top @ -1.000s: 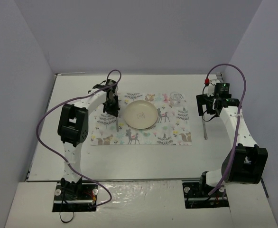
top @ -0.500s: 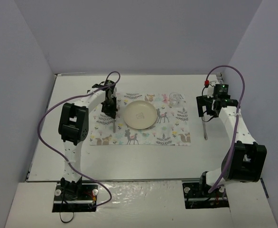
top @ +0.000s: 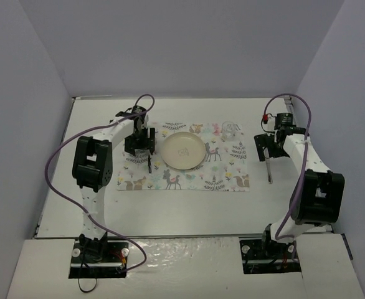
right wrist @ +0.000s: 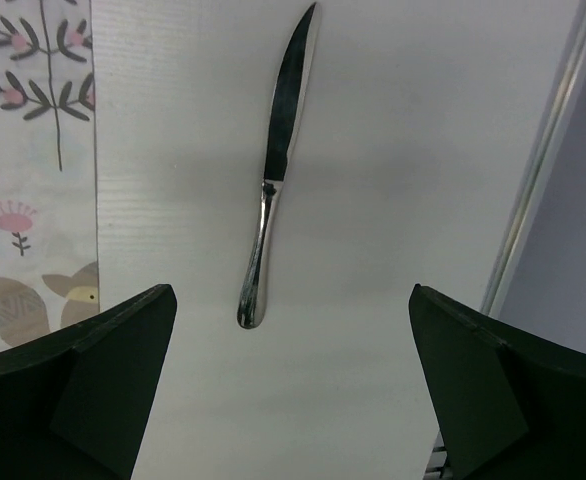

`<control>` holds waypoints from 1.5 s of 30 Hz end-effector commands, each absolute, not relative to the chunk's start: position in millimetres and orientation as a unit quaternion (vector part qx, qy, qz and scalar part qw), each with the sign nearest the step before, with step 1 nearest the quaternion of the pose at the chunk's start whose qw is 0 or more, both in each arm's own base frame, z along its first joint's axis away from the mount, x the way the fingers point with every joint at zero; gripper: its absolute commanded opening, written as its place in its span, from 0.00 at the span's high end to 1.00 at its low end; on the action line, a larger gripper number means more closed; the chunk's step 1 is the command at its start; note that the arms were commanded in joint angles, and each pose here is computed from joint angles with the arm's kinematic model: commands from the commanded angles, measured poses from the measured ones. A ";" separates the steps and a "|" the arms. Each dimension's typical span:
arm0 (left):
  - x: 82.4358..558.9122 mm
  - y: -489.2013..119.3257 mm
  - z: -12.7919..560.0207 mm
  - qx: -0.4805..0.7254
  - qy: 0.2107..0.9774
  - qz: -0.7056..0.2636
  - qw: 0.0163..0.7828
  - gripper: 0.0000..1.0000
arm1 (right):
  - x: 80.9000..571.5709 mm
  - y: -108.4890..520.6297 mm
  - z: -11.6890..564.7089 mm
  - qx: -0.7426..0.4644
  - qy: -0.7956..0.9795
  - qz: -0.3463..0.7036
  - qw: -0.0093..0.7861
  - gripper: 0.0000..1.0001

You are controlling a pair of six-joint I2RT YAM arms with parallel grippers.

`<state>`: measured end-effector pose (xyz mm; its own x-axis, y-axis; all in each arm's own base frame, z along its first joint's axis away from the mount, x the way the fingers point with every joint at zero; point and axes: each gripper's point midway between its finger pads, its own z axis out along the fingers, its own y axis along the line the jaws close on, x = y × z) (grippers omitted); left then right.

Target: Set the dinner table for one person

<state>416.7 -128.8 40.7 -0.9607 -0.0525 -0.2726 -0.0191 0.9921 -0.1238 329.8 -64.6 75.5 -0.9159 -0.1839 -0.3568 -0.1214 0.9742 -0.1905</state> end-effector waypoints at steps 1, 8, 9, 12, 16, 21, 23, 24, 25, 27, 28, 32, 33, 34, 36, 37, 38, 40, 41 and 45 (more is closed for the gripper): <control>439.5 -104.9 103.8 -0.049 0.969 -0.091 0.224 0.25 | 320.9 -69.8 54.0 -0.084 0.984 -0.084 0.130 0.00; 438.4 -57.7 121.7 -0.089 0.962 -0.100 0.239 0.25 | 318.9 -70.0 20.0 -0.078 0.991 -0.076 0.078 0.05; 437.0 -52.4 122.7 -0.092 0.962 -0.101 0.238 0.25 | 318.4 -70.1 18.2 -0.076 0.991 -0.076 0.076 0.06; 430.4 -43.4 123.9 -0.100 0.961 -0.113 0.232 0.25 | 315.5 -70.0 13.5 -0.071 0.992 -0.077 0.068 0.11; 424.9 -23.1 121.0 -0.115 0.959 -0.112 0.232 0.26 | 310.3 -70.5 8.1 -0.066 0.993 -0.079 0.060 0.40; 419.4 -8.9 122.6 -0.100 0.961 -0.084 0.244 0.26 | 298.3 -66.0 -9.9 -0.067 0.995 -0.063 0.030 0.97; 417.9 -3.6 124.3 -0.102 0.960 -0.082 0.247 0.26 | 298.8 -63.6 -10.3 -0.066 0.996 -0.056 0.032 1.00; 417.5 -2.1 125.2 -0.104 0.959 -0.086 0.248 0.26 | 301.6 -62.6 -6.8 -0.065 0.996 -0.055 0.040 1.00; 417.1 0.5 125.9 -0.108 0.959 -0.090 0.248 0.26 | 305.5 -58.4 -1.5 -0.066 0.996 -0.044 0.051 1.00; 415.1 0.3 125.5 -0.114 0.958 -0.107 0.242 0.26 | 315.5 -54.4 19.4 -0.066 0.993 -0.036 0.087 1.00; 414.6 2.0 124.7 -0.116 0.957 -0.109 0.241 0.26 | 320.4 -52.0 30.2 -0.068 0.992 -0.032 0.101 1.00; 414.6 10.6 120.4 -0.110 0.959 -0.094 0.243 0.26 | 340.0 -17.0 104.8 -0.102 0.975 0.050 0.191 1.00; 414.3 14.4 119.3 -0.107 0.960 -0.085 0.245 0.26 | 341.5 2.2 138.8 -0.119 0.963 0.092 0.221 1.00; 414.3 17.2 118.8 -0.104 0.960 -0.078 0.247 0.26 | 340.6 16.4 167.1 -0.132 0.953 0.121 0.246 1.00; 414.9 20.2 119.1 -0.099 0.961 -0.070 0.250 0.26 | 338.5 35.2 207.5 -0.145 0.935 0.154 0.283 1.00; 415.7 21.7 119.4 -0.099 0.960 -0.067 0.252 0.26 | 339.1 48.0 220.2 -0.156 0.926 0.168 0.299 1.00; 416.4 23.3 119.4 -0.100 0.960 -0.063 0.254 0.26 | 339.7 60.0 230.5 -0.156 0.920 0.182 0.310 1.00; 416.5 27.5 117.9 -0.108 0.960 -0.054 0.252 0.26 | 344.2 80.3 239.5 -0.111 0.921 0.205 0.313 1.00; 415.0 28.4 118.2 -0.111 0.961 -0.053 0.248 0.26 | 345.7 84.1 237.1 -0.094 0.923 0.212 0.306 1.00; 413.2 43.2 120.0 -0.121 0.960 -0.017 0.250 0.26 | 344.1 84.8 191.8 -0.030 0.945 0.194 0.262 1.00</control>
<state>407.0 22.8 85.5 -0.8944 -0.2504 -0.3706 -0.2033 0.9657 -0.1619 356.4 75.1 255.2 -0.7049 -0.1137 -0.7001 -0.3545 0.9114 0.2089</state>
